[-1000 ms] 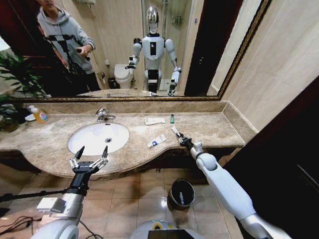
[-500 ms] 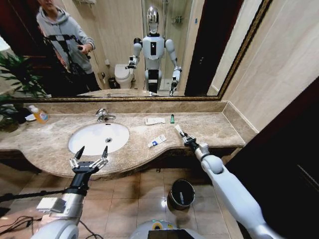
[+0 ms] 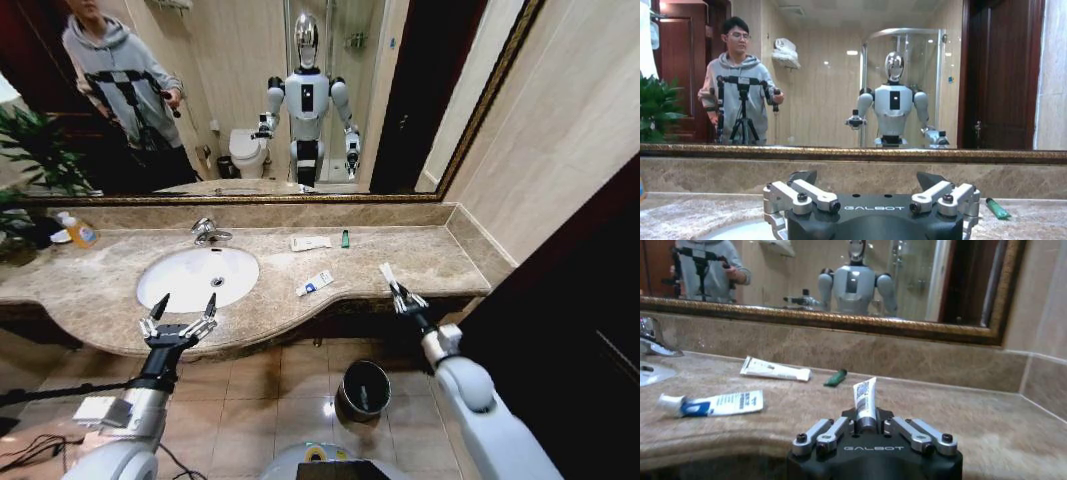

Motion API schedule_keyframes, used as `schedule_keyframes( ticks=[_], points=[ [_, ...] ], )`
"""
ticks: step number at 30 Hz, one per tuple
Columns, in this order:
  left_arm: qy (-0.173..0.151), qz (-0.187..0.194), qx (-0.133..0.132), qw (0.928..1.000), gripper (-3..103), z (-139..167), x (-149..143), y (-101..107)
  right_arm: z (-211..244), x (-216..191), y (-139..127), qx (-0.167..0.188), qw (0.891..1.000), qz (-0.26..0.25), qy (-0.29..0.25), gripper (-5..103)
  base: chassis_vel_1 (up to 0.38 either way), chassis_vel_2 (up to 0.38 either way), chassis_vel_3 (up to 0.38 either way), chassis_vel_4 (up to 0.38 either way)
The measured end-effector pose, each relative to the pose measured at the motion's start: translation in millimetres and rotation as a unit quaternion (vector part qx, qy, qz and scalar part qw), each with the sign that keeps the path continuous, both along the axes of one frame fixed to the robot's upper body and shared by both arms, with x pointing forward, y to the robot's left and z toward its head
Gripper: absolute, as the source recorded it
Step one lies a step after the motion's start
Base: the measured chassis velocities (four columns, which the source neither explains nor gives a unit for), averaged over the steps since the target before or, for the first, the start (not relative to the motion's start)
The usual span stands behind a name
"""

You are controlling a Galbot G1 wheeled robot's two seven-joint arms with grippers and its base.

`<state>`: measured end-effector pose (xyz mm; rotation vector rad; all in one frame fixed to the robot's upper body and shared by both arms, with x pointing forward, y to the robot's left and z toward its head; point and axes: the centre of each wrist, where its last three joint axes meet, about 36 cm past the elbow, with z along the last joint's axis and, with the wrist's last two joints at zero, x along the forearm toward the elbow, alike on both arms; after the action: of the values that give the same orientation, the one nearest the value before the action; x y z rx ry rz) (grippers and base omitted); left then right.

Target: Pick up the trash from the sink and place it in the trash bin.

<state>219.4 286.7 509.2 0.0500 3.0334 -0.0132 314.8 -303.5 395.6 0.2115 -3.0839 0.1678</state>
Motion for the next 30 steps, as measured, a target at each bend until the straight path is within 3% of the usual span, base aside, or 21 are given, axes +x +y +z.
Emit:
schedule_keyframes(
  ticks=[6, 16, 24, 30],
  points=[
    [0.0, 0.0, 0.0, 1.0, 100, 0.0, 0.0, 0.0, -22.9, -47.3, 16.5, 0.005, 1.0, -0.025, 0.015, 18, 0.0, 0.0, 0.0, 0.0],
    [0.0, 0.0, 0.0, 1.0, 100, 0.0, 0.0, 0.0, -69.0, -76.7, 18.6, 0.001, 0.998, -0.04, 0.057, 18, 0.0, 0.0, 0.0, 0.0],
    [0.0, 0.0, 0.0, 1.0, 100, 0.0, 0.0, 0.0, -135.6, -93.2, 10.0, 0.019, 0.988, -0.038, 0.148, 18, 0.0, 0.0, 0.0, 0.0],
    [0.0, 0.0, 0.0, 1.0, 100, 0.0, 0.0, 0.0, -193.1, -83.2, -3.1, -0.009, 0.977, -0.022, 0.212, 18, 0.0, 0.0, 0.0, 0.0]
  ],
)
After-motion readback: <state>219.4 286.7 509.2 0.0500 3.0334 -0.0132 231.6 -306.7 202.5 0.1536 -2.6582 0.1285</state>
